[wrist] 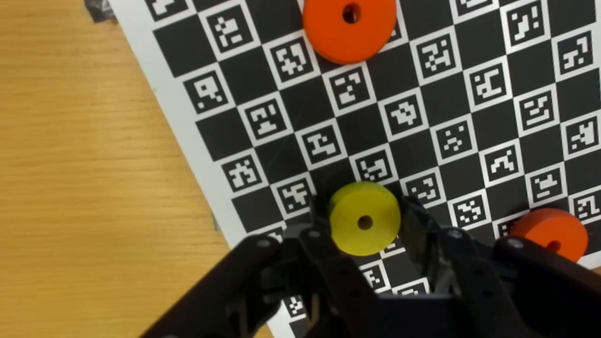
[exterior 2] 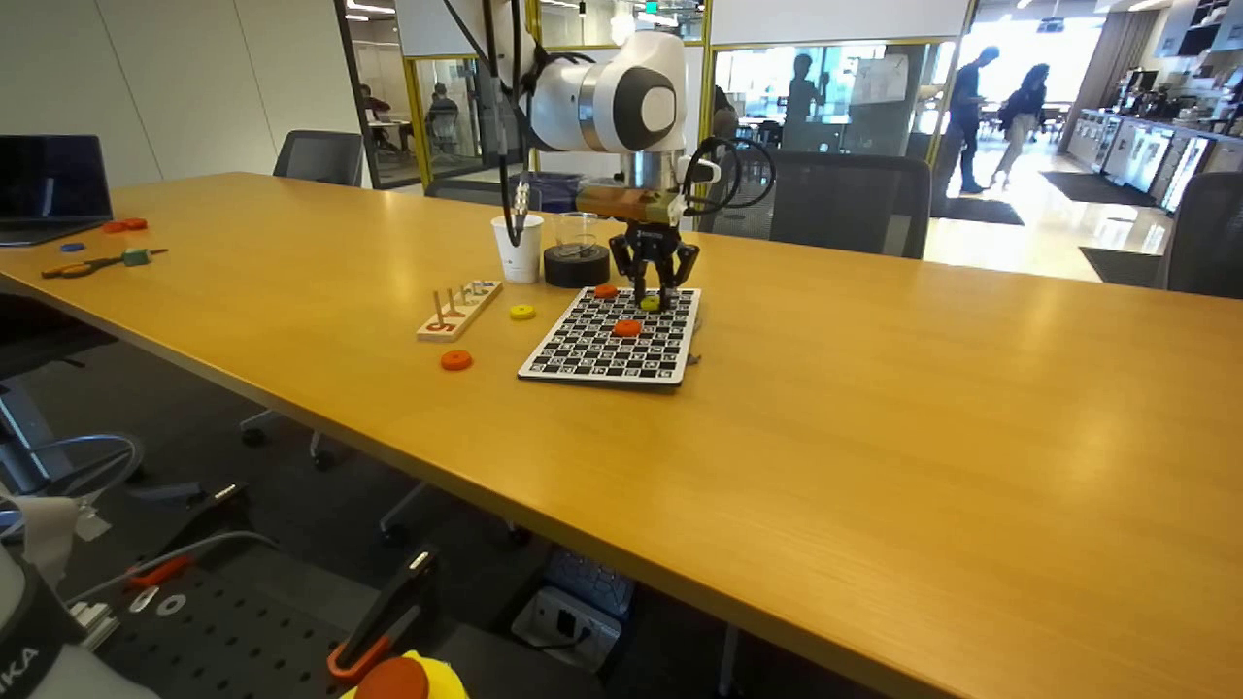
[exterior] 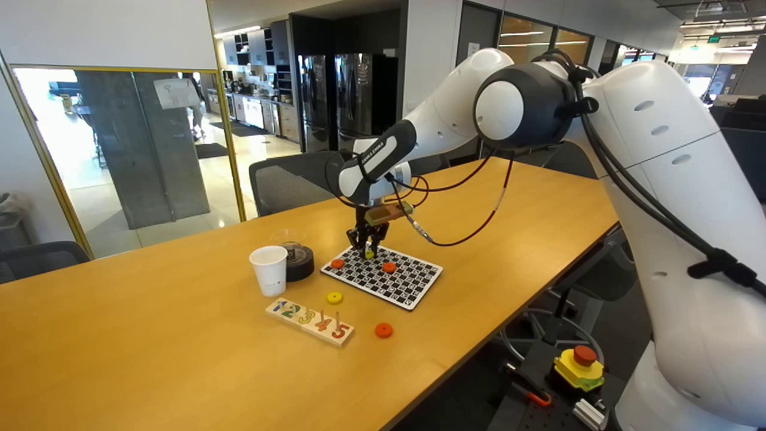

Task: Put the orange rings inside the clear cup, place the yellow rings inside the white cup

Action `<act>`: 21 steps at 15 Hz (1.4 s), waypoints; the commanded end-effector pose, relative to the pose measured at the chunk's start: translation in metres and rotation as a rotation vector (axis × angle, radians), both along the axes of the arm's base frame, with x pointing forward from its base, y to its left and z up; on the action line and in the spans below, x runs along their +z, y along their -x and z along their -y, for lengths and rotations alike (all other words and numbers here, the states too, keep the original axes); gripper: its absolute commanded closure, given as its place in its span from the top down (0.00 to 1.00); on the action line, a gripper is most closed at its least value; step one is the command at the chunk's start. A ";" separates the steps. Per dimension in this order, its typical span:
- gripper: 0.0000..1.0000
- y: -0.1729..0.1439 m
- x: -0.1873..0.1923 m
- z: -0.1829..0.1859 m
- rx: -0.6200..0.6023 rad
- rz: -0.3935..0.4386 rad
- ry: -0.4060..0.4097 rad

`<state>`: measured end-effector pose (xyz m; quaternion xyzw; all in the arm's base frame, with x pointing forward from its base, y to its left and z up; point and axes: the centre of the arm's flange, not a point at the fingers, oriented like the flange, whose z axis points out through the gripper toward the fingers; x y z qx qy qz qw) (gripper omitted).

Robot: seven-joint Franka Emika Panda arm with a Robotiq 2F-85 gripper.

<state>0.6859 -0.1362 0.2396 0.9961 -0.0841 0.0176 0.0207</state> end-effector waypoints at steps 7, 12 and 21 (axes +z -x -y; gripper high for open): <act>0.21 -0.008 0.108 -0.071 0.161 0.156 0.117; 0.21 -0.013 0.152 -0.139 0.323 0.228 0.121; 0.21 -0.009 0.143 -0.244 0.694 0.237 -0.003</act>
